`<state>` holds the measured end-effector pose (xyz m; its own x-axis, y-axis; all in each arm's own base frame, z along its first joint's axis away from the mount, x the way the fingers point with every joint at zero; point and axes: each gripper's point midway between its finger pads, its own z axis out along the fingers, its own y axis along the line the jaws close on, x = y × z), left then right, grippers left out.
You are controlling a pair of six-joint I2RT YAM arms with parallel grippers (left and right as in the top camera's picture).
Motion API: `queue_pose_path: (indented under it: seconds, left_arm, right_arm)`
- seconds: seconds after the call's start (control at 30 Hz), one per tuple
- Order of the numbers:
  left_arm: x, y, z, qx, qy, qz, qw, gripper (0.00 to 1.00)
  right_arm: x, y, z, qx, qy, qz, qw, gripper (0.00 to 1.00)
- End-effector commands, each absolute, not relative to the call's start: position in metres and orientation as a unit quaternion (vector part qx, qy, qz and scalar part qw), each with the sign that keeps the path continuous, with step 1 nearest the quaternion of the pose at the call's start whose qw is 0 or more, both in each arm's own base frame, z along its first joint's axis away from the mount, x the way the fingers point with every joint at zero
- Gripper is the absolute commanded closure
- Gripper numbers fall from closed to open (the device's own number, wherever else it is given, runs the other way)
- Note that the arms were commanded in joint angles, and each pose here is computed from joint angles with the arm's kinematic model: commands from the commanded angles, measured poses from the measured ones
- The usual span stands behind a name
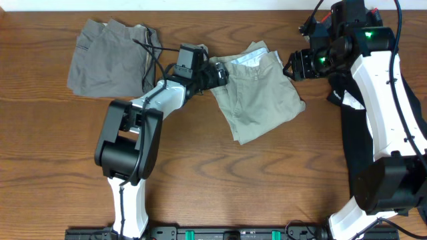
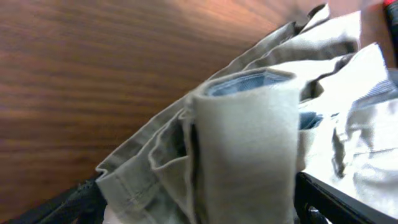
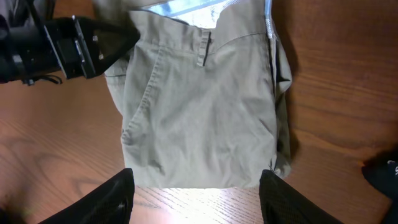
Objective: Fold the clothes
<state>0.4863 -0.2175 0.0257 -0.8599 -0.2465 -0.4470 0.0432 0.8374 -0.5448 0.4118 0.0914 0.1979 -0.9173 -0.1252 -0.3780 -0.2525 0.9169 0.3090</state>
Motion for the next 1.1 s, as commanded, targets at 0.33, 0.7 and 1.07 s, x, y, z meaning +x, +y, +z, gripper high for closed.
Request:
queue_pose_path:
  seconds: [0.33,0.7,1.07]
  left_arm:
    - [0.462,-0.264,-0.008,-0.054,0.927,-0.299,0.218,0.78]
    - [0.496,-0.243,0.033,-0.061,0.898,-0.339,0.274,0.94]
    - [0.512,-0.171,0.132,-0.077,0.874,-0.329,0.349,0.94]
  right_arm:
    - [0.412,0.089,0.196,-0.094,0.964,0.178,0.175,0.37]
    - [0.407,0.088,0.194,-0.101,0.965,0.177,0.165,0.37]
    - [0.413,0.089,0.196,-0.103,0.962,0.176,0.180,0.37]
